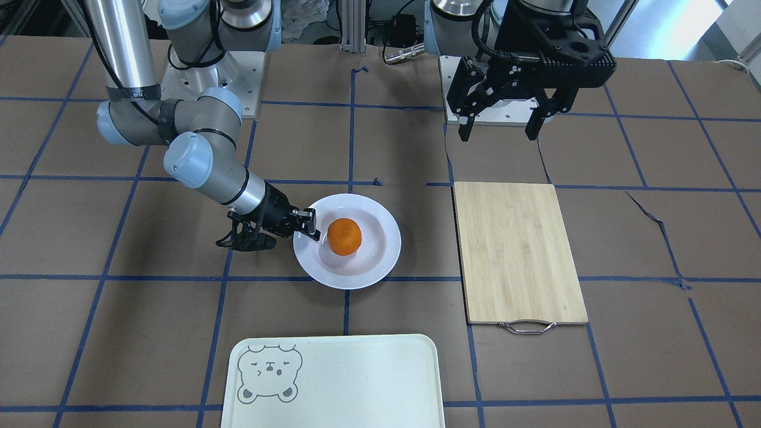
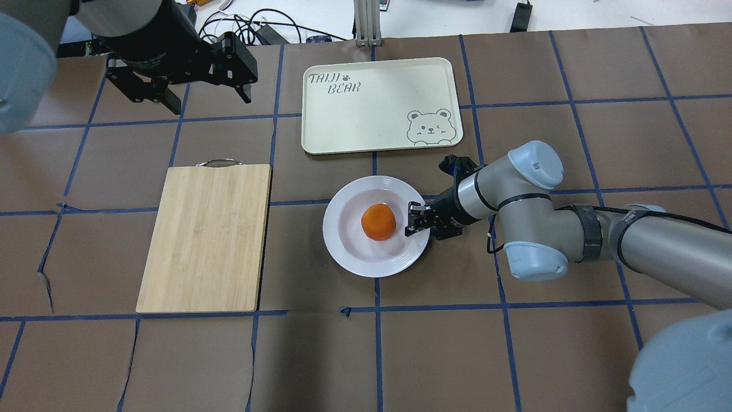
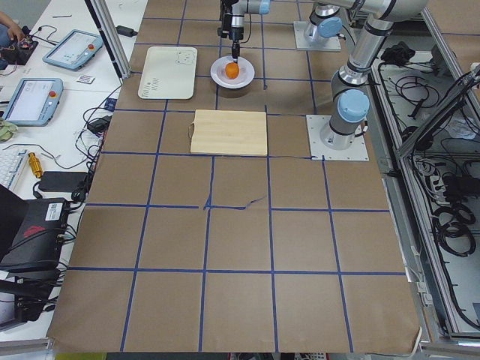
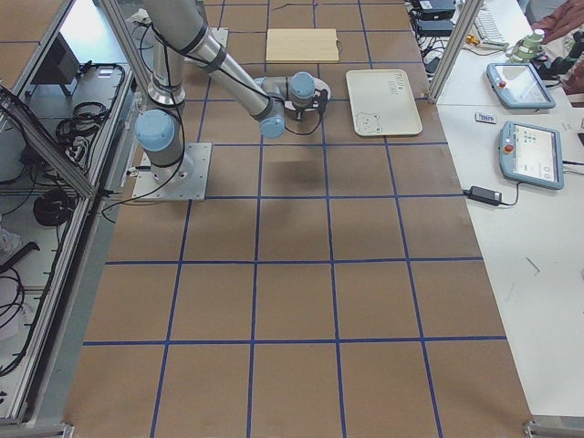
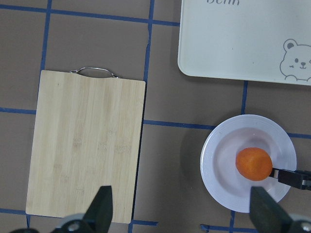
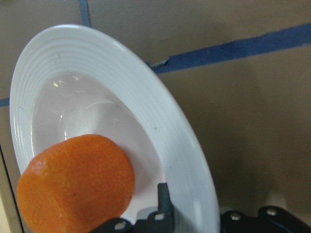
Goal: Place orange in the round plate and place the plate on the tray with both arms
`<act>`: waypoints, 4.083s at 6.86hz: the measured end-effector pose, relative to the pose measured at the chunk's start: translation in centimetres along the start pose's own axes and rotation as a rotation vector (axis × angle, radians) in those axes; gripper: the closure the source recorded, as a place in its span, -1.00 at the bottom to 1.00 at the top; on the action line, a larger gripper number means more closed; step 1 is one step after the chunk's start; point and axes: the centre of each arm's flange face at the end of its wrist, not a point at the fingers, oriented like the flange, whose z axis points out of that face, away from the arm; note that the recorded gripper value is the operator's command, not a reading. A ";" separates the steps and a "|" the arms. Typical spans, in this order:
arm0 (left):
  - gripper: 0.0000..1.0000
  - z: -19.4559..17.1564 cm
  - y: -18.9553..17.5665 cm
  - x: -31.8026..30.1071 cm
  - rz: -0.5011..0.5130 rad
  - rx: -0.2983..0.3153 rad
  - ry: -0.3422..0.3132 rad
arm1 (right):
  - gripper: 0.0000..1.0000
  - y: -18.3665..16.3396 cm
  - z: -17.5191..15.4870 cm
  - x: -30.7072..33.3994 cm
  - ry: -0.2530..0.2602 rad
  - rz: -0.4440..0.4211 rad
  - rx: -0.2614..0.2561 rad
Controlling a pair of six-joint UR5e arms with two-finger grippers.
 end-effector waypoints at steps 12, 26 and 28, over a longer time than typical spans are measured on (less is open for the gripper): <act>-1.00 0.1 0.1 0.0 0.000 -0.004 -0.006 | -0.98 -29.1 -0.9 -6.4 -0.074 0.212 0.079; -1.00 0.2 0.2 0.0 0.004 -0.005 -0.007 | -1.00 -19.6 -29.1 -13.8 0.554 -0.241 0.096; -1.00 0.4 0.2 0.0 0.008 -0.007 -0.008 | -1.00 -13.0 -33.9 -16.1 0.562 -0.323 0.111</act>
